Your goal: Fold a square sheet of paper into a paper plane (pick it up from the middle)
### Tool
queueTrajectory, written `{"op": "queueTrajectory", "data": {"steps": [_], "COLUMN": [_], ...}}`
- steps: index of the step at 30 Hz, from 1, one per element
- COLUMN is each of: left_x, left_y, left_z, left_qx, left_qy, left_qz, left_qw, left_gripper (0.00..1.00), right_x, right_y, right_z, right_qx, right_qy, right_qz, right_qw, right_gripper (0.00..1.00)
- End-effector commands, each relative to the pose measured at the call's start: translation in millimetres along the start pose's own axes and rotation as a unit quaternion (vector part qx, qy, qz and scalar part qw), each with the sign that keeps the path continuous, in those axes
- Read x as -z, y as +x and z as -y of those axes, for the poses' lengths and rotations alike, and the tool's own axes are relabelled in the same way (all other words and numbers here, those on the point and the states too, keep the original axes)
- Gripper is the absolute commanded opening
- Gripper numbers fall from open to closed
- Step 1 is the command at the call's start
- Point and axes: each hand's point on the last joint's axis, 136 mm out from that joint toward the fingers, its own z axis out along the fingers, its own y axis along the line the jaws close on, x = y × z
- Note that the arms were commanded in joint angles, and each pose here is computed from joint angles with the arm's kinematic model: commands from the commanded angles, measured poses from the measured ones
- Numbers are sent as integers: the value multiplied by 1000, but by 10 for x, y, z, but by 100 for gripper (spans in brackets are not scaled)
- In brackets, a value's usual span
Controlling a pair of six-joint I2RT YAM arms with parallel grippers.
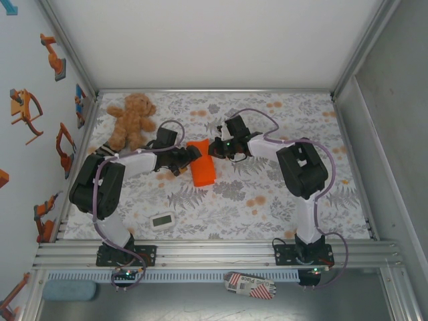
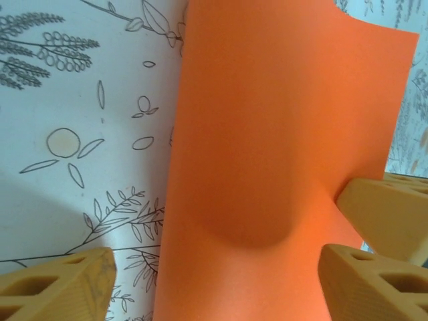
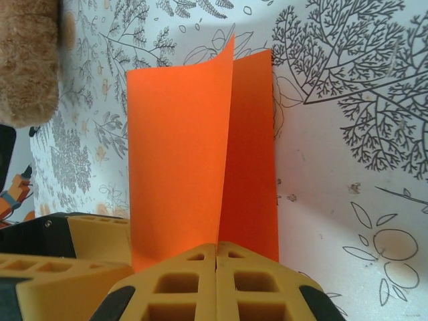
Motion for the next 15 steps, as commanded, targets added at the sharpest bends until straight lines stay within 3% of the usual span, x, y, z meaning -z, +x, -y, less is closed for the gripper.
{"op": "queueTrajectory", "data": {"steps": [1, 9, 15], "left_x": [-29, -73, -79], "left_y": [21, 20, 37], "left_z": [-67, -41, -199], "left_qx": [4, -2, 6], "left_qy": [-28, -34, -75], "left_qz": [-8, -15, -16], "left_qw": [1000, 999, 997], "left_gripper": [74, 64, 57], "right_x": [-74, -121, -136], "right_y": [28, 53, 63], "right_z": [-25, -18, -9], "right_qx": [8, 5, 5], "right_qy": [-6, -9, -7], "right_qz": [-18, -27, -29], "right_qw": [1000, 1000, 1000], "right_gripper": [0, 0, 0]}}
